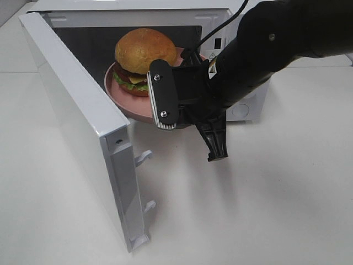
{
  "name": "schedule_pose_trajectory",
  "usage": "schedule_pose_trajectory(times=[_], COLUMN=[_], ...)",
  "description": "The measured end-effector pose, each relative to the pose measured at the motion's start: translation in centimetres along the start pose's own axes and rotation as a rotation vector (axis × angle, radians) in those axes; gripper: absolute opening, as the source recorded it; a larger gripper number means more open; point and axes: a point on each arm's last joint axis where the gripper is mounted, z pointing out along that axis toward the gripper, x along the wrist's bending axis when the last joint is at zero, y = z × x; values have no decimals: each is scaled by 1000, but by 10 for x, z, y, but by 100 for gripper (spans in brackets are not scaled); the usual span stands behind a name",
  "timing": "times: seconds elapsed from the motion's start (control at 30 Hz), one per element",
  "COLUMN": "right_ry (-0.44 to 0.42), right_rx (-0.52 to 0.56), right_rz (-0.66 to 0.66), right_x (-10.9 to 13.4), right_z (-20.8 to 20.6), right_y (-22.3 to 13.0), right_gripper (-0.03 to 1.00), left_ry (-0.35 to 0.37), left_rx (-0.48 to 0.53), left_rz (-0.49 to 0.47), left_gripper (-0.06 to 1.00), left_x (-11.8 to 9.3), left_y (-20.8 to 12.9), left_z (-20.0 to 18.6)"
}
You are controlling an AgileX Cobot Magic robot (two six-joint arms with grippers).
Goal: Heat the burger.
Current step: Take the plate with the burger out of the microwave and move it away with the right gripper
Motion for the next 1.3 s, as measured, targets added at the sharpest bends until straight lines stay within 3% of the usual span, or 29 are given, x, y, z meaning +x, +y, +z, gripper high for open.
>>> schedule_pose_trajectory(times=[0.37, 0.93, 1.3], right_ry=[-11, 42, -13], right_rx=[0, 26, 27], right_rz=[-8, 32, 34], right_x=[13, 42, 61], right_z=[-25, -64, -90], right_y=[-5, -8, -17], right_gripper=[7, 7, 7], left_ry=[0, 0, 0], left_rx=[0, 0, 0], left_rz=[0, 0, 0], left_gripper=[99, 99, 99], left_x=[0, 0, 0], left_y=[0, 0, 0], left_z=[0, 0, 0])
